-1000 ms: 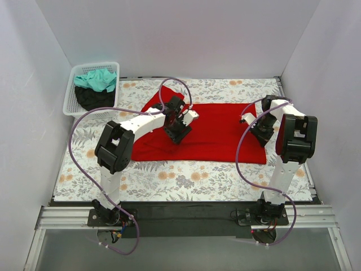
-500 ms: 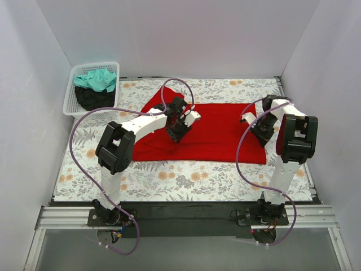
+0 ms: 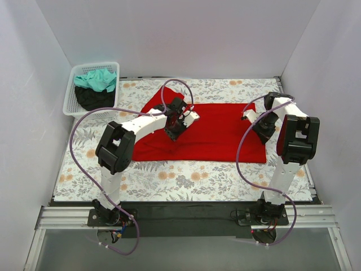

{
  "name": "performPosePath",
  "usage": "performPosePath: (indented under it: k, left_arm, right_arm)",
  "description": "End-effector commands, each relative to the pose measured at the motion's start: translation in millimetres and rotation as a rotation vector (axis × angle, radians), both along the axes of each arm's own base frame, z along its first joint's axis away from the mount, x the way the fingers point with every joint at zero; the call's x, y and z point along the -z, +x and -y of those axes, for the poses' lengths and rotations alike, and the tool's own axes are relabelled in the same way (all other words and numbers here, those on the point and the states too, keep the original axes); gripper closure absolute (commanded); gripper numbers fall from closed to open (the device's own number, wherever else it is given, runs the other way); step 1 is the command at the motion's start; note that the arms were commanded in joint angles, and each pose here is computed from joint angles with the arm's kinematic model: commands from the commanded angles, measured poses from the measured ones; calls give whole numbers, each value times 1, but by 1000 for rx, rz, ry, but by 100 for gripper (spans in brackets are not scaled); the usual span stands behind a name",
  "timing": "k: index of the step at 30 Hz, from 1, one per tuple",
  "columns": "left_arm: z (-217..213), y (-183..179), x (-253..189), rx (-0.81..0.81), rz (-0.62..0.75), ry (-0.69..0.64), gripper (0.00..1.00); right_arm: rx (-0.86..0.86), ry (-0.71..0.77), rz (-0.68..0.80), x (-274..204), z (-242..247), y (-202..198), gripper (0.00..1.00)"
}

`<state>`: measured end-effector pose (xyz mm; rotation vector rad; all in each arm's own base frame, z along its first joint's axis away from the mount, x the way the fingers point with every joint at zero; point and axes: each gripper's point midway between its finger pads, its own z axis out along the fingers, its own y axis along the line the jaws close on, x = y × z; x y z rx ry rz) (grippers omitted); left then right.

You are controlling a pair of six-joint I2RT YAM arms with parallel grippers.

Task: Fold and stack the t-shirts
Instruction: Fold the tshirt

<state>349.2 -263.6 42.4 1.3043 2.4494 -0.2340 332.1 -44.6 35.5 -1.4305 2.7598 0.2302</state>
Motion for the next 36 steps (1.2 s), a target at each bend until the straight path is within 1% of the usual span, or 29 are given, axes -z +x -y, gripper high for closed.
performPosePath:
  k: [1, 2, 4, 5, 6, 8, 16, 22, 26, 27, 28, 29, 30, 31, 32, 34, 36]
  left_arm:
    - [4, 10, -26, 7, 83, -30, 100]
    - [8, 13, -32, 11, 90, -41, 98]
    - [13, 5, -33, 19, 39, -63, 84]
    - [15, 2, -34, 19, 21, -75, 79]
    - [17, -1, -34, 22, 7, -84, 72]
    - [20, -6, -33, 29, -14, -94, 70]
    - [19, -14, -19, 53, -42, -65, 69]
    - [11, -3, -3, 40, 1, -2, 66]
    - [7, 2, -4, 35, 35, 14, 75]
    - [7, 2, -4, 38, 36, 15, 80]
    - [8, 2, -5, 42, 35, 13, 81]
    - [8, 1, -6, 43, 34, 9, 80]
    - [10, 2, -8, 48, 33, 2, 77]
    - [10, 0, -8, 49, 22, 0, 70]
    - [14, -3, -10, 53, 8, -18, 67]
    - [16, -4, -13, 56, 4, -33, 64]
    - [19, -6, -16, 56, -4, -51, 63]
  right_arm:
    - [-57, 15, 48, -24, 1, 5, 99]
    - [-56, 18, 48, -24, 0, 5, 99]
    - [-56, 23, 44, -24, -1, 4, 99]
    - [-56, 24, 45, -24, -1, 4, 99]
    - [-55, 23, 43, -23, -1, 4, 99]
    - [-55, 21, 44, -23, 0, 5, 99]
    - [-56, 20, 44, -23, 0, 5, 99]
    - [-54, 15, 35, -21, 0, 3, 99]
    - [-54, 14, 37, -22, 0, 4, 99]
    - [-55, 15, 35, -21, 0, 4, 99]
    - [-55, 15, 35, -21, 0, 4, 99]
    - [-54, 15, 35, -21, 0, 4, 99]
    - [-55, 15, 31, -20, 0, 3, 99]
    - [-53, 16, 32, -20, 0, 4, 99]
    - [-52, 15, 31, -20, 1, 3, 99]
    - [-55, 15, 32, -20, 0, 4, 99]
    - [-54, 13, 33, -21, 1, 3, 99]
